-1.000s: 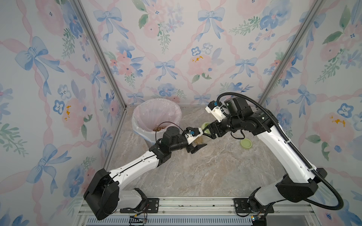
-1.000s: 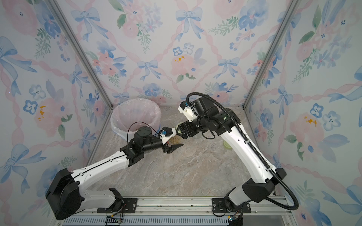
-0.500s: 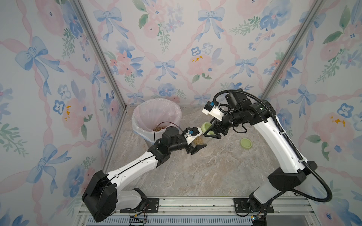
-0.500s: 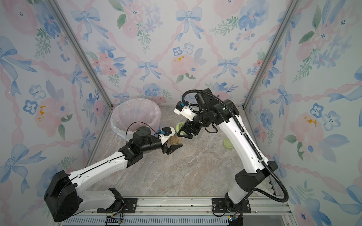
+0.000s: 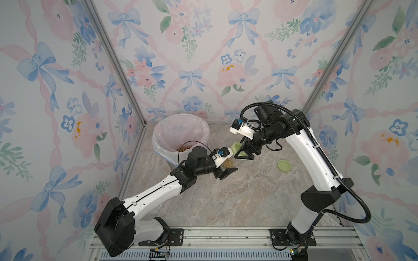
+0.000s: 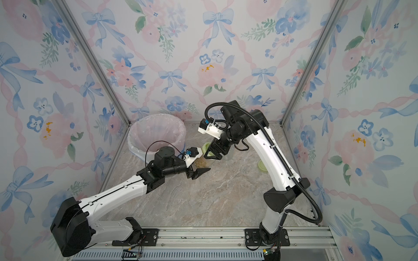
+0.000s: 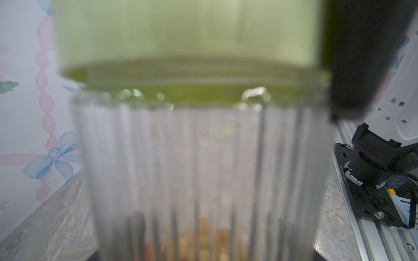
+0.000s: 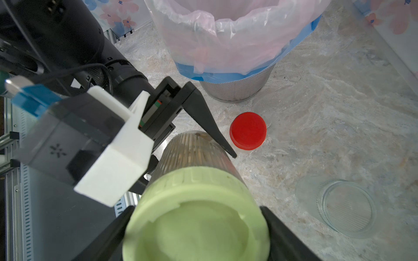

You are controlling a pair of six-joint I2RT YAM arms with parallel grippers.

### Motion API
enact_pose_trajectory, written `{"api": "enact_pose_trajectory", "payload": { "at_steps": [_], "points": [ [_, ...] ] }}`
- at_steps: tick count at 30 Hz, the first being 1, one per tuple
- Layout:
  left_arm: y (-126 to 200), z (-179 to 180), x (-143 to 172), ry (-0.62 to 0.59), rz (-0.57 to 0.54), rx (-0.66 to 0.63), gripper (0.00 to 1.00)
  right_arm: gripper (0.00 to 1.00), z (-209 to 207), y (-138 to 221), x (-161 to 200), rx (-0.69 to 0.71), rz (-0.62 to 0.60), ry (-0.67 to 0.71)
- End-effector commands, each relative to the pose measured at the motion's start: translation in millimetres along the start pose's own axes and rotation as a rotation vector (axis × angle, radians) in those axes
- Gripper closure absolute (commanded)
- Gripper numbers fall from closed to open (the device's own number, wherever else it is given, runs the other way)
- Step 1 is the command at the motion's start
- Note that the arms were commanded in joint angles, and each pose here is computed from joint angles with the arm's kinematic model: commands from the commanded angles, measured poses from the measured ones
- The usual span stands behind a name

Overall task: Empty moldy peanuts from jars
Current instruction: Unscrew the lid from the jar.

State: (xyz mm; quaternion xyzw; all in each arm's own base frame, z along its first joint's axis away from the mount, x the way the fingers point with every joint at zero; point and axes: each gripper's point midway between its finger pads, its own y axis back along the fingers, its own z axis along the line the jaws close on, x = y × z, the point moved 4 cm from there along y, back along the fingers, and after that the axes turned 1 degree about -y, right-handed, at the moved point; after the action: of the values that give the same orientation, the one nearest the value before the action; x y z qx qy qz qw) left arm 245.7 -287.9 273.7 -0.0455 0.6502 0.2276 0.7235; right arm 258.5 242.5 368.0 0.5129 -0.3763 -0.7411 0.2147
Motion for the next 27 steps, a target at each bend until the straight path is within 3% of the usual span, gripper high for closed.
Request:
{"api": "enact_pose_trajectory", "payload": {
  "at_steps": [1, 13, 18, 27],
  "points": [
    [24, -9, -79, -0.165, -0.292, 0.032, 1.00, 0.13, 8, -11, -2, -0.063, 0.012, 0.036],
    [22, -7, -78, -0.163, -0.284, 0.022, 1.00, 0.07, 8, -6, -4, -0.046, -0.022, 0.017],
    [19, -7, -75, -0.160, -0.275, 0.021, 1.00, 0.00, 9, 0, -5, -0.032, -0.045, 0.006],
    [19, -5, -74, -0.162, -0.271, 0.011, 1.00, 0.03, 13, 14, -6, -0.023, -0.092, -0.005]
  ]
}}
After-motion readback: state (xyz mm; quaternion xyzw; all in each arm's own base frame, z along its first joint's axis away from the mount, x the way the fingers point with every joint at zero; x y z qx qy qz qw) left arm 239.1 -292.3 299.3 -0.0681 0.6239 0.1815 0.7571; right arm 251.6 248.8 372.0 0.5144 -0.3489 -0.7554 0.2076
